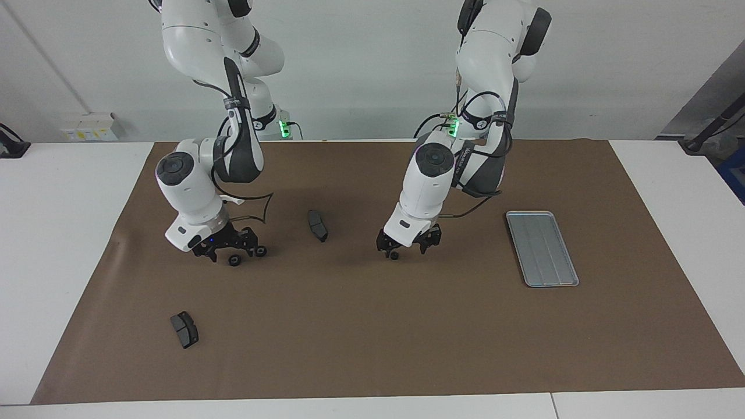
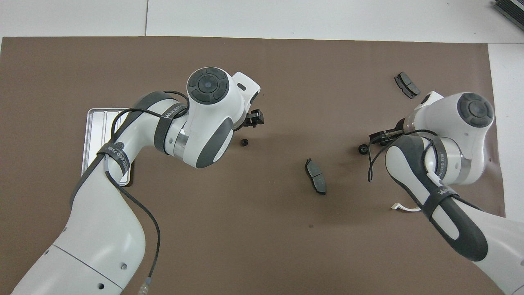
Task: Pick bearing gear from pile to tray
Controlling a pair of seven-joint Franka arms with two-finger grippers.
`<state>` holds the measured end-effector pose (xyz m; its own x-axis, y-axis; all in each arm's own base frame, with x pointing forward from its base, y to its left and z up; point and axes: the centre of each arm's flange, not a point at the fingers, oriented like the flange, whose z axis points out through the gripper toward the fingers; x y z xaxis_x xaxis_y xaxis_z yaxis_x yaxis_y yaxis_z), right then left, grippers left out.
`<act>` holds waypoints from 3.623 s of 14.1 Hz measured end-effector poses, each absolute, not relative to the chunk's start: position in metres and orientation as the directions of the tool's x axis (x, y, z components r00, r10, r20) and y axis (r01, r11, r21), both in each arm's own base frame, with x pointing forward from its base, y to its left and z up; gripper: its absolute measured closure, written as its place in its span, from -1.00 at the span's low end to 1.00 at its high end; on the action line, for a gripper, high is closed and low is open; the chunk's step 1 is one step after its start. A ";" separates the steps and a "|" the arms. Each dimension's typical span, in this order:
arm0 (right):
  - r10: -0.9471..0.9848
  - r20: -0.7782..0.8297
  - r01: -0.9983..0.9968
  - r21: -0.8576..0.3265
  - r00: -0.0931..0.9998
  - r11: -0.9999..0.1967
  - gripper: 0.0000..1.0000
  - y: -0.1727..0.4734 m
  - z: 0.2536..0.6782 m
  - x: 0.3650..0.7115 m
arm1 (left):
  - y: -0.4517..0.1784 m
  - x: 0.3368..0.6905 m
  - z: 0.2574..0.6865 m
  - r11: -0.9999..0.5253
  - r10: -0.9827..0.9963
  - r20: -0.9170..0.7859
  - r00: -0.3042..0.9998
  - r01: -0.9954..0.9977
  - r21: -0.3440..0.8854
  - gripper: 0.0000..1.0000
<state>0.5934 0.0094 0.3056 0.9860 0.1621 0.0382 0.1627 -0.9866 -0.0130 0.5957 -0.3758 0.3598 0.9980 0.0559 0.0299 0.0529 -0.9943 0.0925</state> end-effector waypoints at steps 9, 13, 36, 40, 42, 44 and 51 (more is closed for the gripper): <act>0.209 0.037 0.209 -0.008 0.977 -0.978 -0.51 0.005 0.292 0.584 | -0.388 0.574 0.320 -0.996 0.024 0.025 0.999 0.022 0.083 -0.67; 0.208 0.031 0.208 -0.009 0.978 -0.978 -0.24 0.004 0.289 0.582 | -0.396 0.566 0.312 -0.998 0.004 0.018 1.000 0.003 0.070 -0.52; 0.184 0.092 0.185 -0.001 0.979 -0.983 0.31 -0.002 0.288 0.579 | -0.363 0.587 0.315 -0.997 0.053 0.027 0.998 0.052 0.050 0.52; 0.182 0.094 0.183 -0.001 0.979 -0.983 0.31 -0.001 0.289 0.579 | -0.246 0.642 0.350 -0.997 0.075 0.032 0.997 0.074 0.036 0.52; 0.166 0.100 0.167 -0.006 0.981 -0.986 0.31 0.004 0.299 0.585 | -0.174 0.657 0.367 -0.999 0.039 0.016 0.999 0.038 0.023 0.52; 0.110 0.084 0.112 -0.025 0.990 -0.993 0.31 0.014 0.327 0.595 | -0.107 0.659 0.371 -1.000 -0.018 -0.005 1.000 -0.018 0.022 0.52; -0.147 0.073 -0.138 -0.111 0.986 -0.984 0.31 0.152 0.430 0.608 | -0.019 0.619 0.320 -0.993 -0.113 -0.041 0.993 -0.111 0.032 0.52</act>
